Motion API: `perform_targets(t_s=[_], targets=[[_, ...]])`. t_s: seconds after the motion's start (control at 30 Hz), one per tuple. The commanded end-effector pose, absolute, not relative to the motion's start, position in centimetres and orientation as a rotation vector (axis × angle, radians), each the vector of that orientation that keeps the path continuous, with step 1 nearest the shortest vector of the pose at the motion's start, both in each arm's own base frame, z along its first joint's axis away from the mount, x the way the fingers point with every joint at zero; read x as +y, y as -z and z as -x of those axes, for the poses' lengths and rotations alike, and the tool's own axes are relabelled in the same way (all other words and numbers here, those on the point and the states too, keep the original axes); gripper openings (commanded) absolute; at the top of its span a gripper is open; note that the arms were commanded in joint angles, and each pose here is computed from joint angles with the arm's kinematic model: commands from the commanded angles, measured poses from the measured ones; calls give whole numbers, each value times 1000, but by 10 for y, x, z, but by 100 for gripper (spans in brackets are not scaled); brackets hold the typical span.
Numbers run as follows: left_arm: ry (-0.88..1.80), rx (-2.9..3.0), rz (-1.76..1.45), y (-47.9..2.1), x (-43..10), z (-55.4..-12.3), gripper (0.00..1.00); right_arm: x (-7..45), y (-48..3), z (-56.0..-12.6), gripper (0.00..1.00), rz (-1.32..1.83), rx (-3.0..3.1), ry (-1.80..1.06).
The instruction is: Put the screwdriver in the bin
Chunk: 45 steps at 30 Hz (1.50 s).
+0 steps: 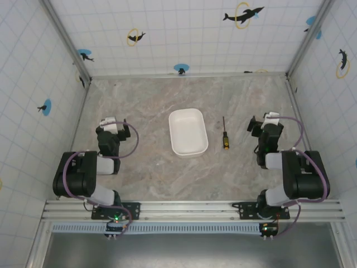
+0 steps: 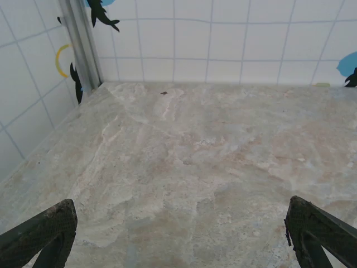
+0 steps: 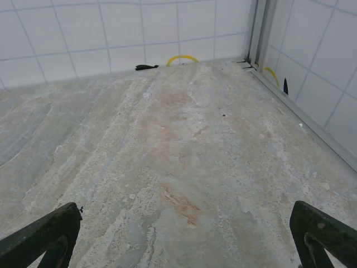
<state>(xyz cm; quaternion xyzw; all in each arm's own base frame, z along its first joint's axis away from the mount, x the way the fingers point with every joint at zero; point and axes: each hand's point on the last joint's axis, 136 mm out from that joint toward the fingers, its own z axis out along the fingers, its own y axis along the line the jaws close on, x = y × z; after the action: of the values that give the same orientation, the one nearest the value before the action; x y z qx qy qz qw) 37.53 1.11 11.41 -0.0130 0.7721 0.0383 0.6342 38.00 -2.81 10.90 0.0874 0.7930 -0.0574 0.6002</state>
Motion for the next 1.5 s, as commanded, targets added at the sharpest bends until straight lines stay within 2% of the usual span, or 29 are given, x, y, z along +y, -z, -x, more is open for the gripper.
perform_targets(t_s=[0.0, 0.9, 1.17, 1.3, 1.47], targets=[[-77, 1733, 9, -122, 8, -378, 98, -29, -119, -382, 99, -211, 1791, 132], [-75, 1732, 9, -123, 8, -379, 98, -29, -120, -381, 99, -214, 1788, 153], [-54, 1796, -26, -136, 2, -391, 98, -28, -149, -381, 99, -230, 1845, 178], [33, 1841, -46, -157, -10, -397, 98, -14, -166, -372, 99, -232, 1920, 65], [283, 1873, -21, -178, -38, -391, 97, 16, -169, -353, 99, -235, 2051, -106]])
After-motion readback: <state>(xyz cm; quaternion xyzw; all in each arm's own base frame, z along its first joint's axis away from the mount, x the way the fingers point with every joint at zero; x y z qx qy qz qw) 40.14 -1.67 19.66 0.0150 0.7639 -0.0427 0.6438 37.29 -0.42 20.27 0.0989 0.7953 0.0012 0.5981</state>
